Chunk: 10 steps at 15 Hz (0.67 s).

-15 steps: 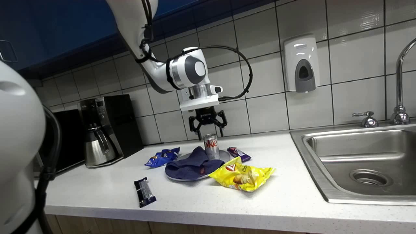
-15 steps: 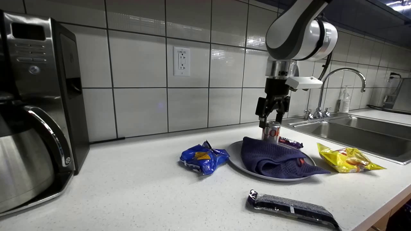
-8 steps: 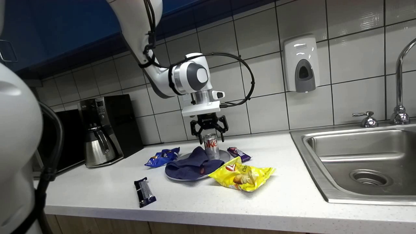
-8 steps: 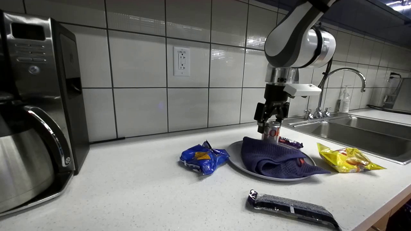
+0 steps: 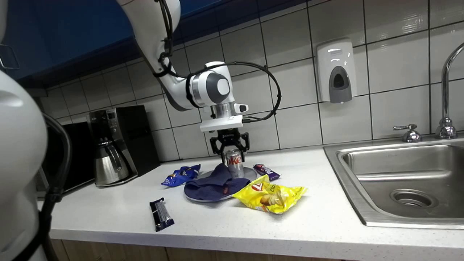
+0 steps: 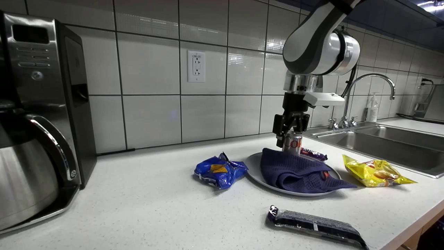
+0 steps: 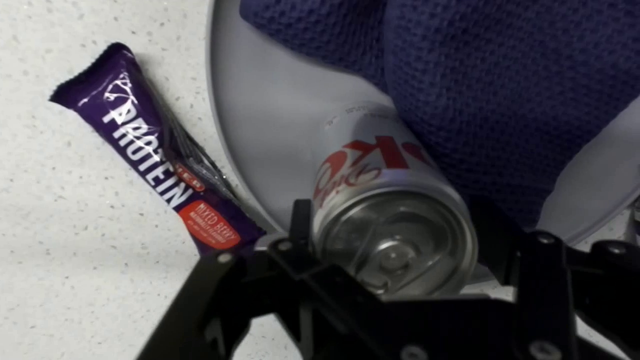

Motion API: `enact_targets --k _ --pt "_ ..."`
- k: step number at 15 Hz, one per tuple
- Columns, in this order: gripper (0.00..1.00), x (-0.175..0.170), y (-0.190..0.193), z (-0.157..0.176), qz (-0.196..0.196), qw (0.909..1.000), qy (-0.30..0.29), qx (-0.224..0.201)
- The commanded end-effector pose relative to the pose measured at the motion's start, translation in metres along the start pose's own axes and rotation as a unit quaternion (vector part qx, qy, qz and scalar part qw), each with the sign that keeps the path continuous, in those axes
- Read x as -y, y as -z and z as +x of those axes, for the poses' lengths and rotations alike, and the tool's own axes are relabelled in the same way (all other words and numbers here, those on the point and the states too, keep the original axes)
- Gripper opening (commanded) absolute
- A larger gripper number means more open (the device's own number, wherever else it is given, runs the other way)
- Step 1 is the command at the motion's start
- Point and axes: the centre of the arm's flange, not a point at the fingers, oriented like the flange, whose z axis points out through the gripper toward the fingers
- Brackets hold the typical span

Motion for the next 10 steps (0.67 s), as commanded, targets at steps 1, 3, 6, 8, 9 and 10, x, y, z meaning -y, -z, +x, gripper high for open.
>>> enact_targets --k 1,3,6,8,9,10 --pt "0.49 0.0002 0.0031 -0.0023 0.009 0.9999 -0.006 -0.007" --pt "0.38 -0.0011 0.0038 -0.0032 0.010 0.9999 -0.008 -0.007" --pt "0.38 -0.0017 0.0049 -0.0033 0.011 0.9999 -0.011 -0.005" --pt "0.38 -0.0012 0.0063 -0.0008 0.011 0.9999 -0.010 -0.004" --pt "0.38 -0.0010 0.0080 0.0020 0.012 0.9999 -0.008 -0.004" --pt "0.38 -0.0006 0.0100 0.0050 0.014 0.9999 -0.006 -0.004"
